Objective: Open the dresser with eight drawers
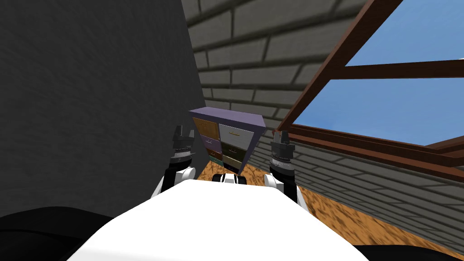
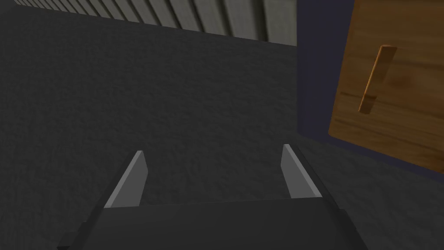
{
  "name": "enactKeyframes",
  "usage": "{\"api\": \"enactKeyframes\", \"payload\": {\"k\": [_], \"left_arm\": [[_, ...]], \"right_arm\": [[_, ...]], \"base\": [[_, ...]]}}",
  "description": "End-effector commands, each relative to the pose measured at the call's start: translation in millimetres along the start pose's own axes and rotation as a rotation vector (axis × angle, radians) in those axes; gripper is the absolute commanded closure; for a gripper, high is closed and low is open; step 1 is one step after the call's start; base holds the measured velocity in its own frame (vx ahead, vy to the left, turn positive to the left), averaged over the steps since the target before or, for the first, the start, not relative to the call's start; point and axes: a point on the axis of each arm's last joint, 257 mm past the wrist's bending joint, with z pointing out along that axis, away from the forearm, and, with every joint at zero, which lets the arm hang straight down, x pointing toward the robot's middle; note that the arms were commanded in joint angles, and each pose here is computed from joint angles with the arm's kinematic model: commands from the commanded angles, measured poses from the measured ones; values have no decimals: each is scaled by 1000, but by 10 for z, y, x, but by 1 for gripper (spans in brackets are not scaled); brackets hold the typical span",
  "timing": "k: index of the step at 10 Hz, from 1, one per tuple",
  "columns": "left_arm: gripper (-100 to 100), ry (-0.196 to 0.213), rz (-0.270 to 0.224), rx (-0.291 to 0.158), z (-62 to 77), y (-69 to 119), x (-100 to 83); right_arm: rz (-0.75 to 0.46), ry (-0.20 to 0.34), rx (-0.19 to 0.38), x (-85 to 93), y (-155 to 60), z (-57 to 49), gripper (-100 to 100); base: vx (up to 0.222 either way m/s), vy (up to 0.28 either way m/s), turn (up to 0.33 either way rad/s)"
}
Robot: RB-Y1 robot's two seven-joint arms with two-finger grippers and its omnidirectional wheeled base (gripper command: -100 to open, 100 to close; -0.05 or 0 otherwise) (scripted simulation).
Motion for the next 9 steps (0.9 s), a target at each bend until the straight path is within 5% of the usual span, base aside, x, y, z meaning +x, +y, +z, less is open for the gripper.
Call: {"api": "enactKeyframes", "payload": {"k": [1, 9], "left_arm": [[-100, 28, 9, -11, -5, 50, 39], [-100, 133, 33, -120, -143, 625, 203]], "right_arm": [[0, 0, 0, 0, 0, 0, 0], [0, 0, 1, 1, -3, -1, 0]], "base": [[-1, -10, -16], [-19, -41, -32]]}}
